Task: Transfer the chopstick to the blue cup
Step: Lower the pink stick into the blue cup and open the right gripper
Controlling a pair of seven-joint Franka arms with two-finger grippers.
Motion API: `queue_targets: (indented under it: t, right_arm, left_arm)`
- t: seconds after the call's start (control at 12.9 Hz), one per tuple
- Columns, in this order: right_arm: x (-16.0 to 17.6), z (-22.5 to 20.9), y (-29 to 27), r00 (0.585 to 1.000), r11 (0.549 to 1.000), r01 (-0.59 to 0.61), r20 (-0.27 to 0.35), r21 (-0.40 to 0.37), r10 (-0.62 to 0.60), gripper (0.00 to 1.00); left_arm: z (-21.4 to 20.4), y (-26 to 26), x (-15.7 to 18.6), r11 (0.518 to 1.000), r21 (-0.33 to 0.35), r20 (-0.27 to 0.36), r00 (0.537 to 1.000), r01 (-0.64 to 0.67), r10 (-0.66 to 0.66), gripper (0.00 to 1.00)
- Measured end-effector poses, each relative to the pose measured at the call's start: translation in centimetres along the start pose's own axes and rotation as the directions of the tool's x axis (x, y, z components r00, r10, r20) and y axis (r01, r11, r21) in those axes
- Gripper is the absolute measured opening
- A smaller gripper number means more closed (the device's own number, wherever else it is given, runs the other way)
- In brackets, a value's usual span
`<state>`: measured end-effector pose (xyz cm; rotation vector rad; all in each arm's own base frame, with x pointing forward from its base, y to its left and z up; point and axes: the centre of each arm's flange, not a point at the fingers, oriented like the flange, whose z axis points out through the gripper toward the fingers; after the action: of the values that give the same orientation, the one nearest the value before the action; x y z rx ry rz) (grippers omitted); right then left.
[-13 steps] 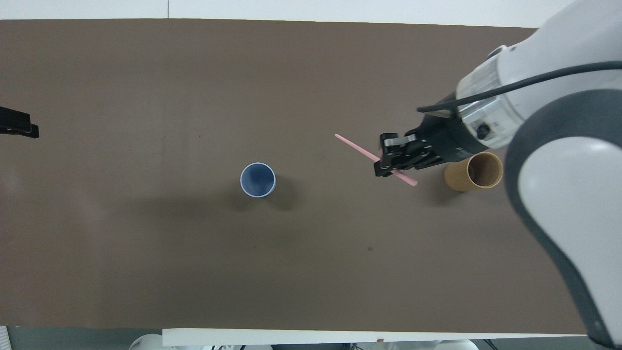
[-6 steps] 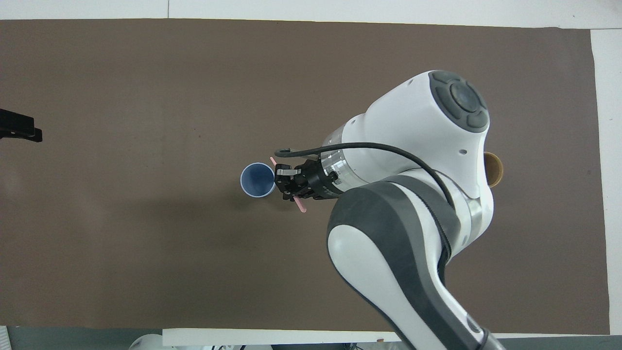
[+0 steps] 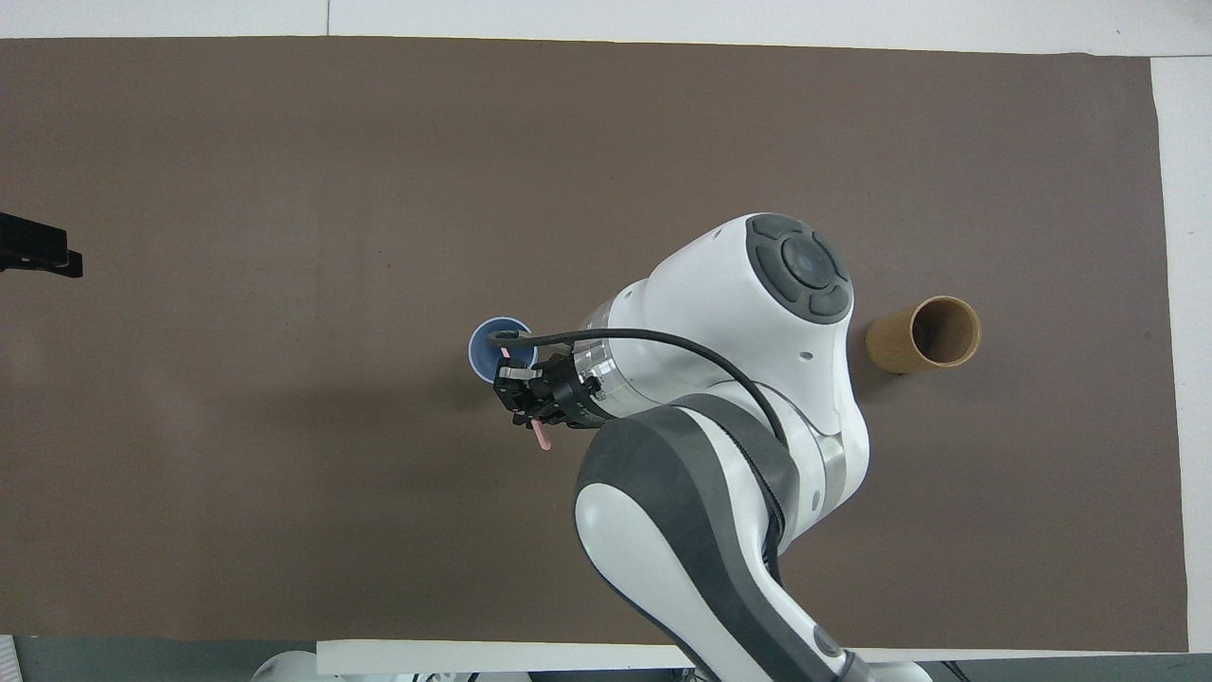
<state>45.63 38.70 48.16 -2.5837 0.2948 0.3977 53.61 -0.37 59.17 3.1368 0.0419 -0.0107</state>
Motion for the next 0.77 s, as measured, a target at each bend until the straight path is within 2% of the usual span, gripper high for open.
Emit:
queue_targets:
  t: [0.23,0.7,0.77]
  right_arm:
    - [-0.9,1.6,-0.1,1.0,1.0,-0.008,0.002,-0.01,0.008,0.08]
    - [-0.2,0.7,-0.1,0.998,0.999,-0.041,-0.042,0.014,0.041,0.08]
    - [0.0,0.3,-0.2,0.998,0.999,-0.035,-0.058,0.013,0.035,0.15]
  left_arm:
    - [0.0,0.0,0.0,1.0,0.0,0.001,1.0,0.0,0.0,1.0]
    - [0.0,0.0,0.0,1.0,0.0,0.001,1.0,0.0,0.0,1.0]
    - [0.0,0.0,0.0,1.0,0.0,0.001,1.0,0.0,0.0,1.0]
